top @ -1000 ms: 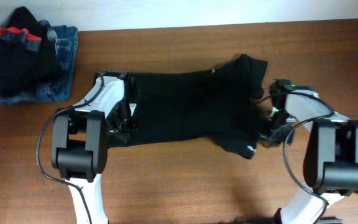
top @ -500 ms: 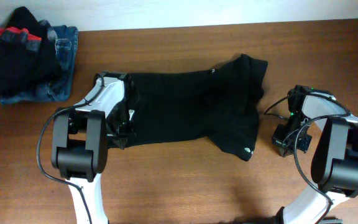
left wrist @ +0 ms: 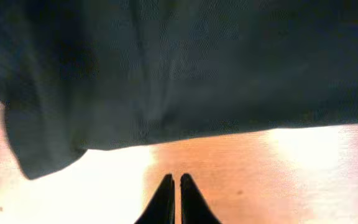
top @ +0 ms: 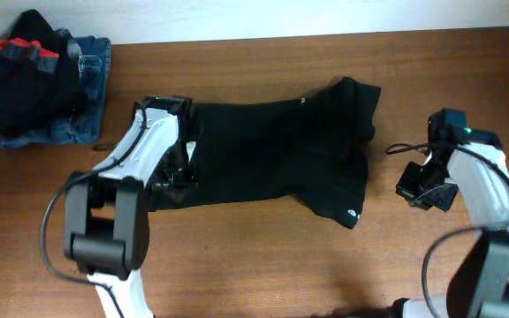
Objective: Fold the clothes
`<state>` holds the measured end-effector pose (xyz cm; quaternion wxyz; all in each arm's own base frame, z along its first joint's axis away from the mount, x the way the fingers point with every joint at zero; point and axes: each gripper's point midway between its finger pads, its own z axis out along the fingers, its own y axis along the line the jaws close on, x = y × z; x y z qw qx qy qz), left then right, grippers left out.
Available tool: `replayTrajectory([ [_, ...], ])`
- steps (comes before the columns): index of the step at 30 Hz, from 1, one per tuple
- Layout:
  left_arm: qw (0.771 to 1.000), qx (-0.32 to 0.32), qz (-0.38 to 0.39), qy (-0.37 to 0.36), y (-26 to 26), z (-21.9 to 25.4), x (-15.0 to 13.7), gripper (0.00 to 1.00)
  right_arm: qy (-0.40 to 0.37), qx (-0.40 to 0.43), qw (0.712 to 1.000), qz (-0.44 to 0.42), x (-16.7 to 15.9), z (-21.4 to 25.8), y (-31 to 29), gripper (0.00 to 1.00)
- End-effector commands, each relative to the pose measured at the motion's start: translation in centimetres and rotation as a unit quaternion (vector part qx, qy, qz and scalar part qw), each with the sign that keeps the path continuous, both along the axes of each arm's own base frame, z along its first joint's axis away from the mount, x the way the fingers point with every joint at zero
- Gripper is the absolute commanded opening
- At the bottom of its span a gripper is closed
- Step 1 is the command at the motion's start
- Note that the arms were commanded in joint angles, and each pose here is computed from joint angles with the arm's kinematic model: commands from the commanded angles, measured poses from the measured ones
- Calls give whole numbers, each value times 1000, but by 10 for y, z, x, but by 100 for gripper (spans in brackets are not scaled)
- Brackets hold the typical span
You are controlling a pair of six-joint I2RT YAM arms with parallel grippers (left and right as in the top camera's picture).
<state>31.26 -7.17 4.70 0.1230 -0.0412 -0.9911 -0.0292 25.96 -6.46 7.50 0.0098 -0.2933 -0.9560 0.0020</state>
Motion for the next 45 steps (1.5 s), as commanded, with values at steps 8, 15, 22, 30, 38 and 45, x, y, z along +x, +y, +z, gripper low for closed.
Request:
replayTrajectory([
  [8, 993, -17, 12, -113, -7, 6, 48, 6, -124, 82, 972, 184, 52, 11, 85, 4],
  [15, 991, -22, 12, -133, -9, 4, 58, 5, -171, 79, 948, 255, 79, -8, 131, 4],
  [22, 990, -23, 12, -137, -9, -6, 57, 4, -174, 78, 942, 277, 92, -37, 146, 4],
  [30, 991, -22, 12, -134, -8, -17, 53, 4, -133, 84, 949, 274, 90, -79, 145, 4],
  [38, 990, -24, 12, -139, -8, -17, 55, 3, -78, 51, 967, 237, 73, -93, 128, 4],
  [45, 990, -23, 12, -138, -8, -17, 55, 4, -1, 37, 978, 208, 37, -96, 116, 4],
])
